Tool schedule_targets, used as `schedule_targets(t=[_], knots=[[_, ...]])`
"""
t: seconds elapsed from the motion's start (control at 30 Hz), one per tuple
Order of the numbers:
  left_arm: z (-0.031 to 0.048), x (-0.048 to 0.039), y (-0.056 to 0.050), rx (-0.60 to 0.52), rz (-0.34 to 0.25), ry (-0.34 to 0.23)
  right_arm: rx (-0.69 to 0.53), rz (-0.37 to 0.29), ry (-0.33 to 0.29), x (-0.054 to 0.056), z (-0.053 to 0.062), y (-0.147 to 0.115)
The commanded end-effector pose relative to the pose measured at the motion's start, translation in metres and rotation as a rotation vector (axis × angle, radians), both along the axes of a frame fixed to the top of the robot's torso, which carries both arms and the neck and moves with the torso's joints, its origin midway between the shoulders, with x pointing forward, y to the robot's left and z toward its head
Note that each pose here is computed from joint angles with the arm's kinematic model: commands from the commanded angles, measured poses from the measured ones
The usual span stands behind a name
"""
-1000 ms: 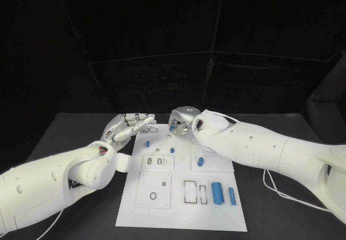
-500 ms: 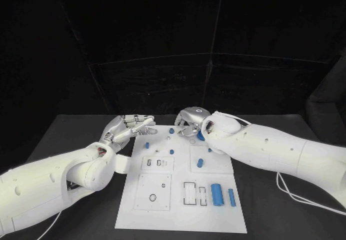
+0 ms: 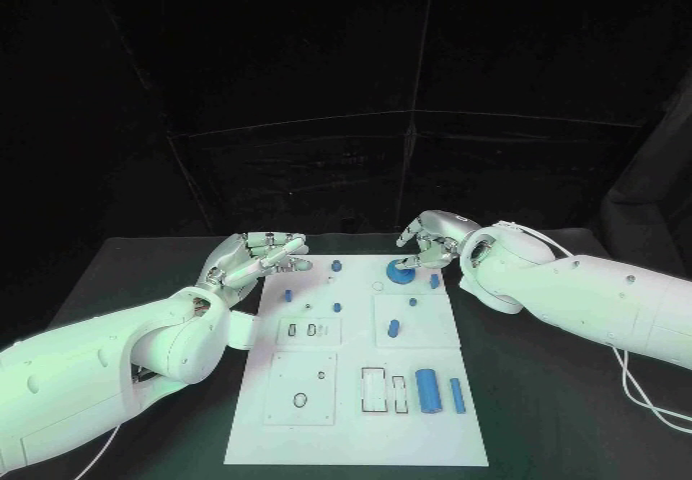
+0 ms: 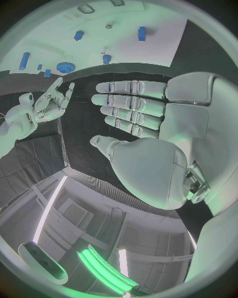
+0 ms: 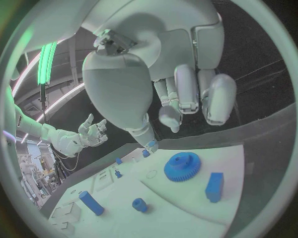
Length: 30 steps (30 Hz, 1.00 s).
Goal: Assemble the parts on the task board
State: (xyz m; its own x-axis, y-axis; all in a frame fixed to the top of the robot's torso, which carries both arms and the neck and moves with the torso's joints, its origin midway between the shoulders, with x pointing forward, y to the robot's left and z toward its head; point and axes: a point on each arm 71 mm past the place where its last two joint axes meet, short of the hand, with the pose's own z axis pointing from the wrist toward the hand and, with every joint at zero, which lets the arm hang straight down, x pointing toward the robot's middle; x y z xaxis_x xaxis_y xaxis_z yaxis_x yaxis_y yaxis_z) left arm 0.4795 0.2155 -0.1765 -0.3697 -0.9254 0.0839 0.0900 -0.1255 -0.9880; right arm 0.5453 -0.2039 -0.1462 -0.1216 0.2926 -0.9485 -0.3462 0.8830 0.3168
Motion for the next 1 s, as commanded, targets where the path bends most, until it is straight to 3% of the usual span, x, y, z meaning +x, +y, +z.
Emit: schedule_targets(t=[0.03, 1.0], knots=[[0.0011, 0.0005, -0.002, -0.005, -0.016, -0.007, 0.022, -0.053, 0.097, 0.0, -0.004, -0.005], [-0.0031, 0.0035, -0.001, 0.001, -0.015, 0.0, -0.118, -0.053, 0.175, 0.011, -0.018, 0.007]])
